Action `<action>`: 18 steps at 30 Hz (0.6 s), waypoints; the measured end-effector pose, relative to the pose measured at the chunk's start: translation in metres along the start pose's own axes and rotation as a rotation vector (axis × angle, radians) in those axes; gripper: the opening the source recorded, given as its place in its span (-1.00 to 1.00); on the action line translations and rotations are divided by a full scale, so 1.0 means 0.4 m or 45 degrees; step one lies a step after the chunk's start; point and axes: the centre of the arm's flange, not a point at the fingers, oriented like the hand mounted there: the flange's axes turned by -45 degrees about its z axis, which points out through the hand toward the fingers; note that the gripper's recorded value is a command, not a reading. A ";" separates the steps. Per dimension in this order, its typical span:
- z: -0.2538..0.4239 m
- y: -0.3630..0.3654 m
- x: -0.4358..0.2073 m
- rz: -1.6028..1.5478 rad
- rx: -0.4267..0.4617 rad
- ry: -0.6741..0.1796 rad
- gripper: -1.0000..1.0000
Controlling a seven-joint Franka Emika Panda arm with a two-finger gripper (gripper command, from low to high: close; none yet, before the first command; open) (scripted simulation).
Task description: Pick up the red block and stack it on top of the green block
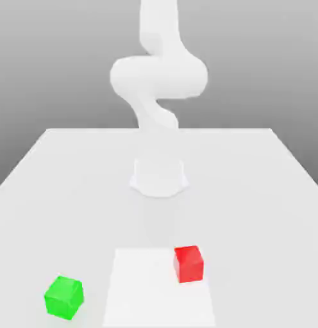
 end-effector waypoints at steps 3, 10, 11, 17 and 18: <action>0.197 -0.003 -0.053 -0.003 0.074 -0.150 0.00; 0.560 -0.060 -0.271 -0.046 0.142 -0.478 0.00; 0.601 -0.069 -0.311 -0.056 0.142 -0.523 0.00; 0.785 -0.103 -0.575 -0.140 0.087 -0.774 0.00; 0.805 -0.104 -0.619 -0.158 0.070 -0.812 0.00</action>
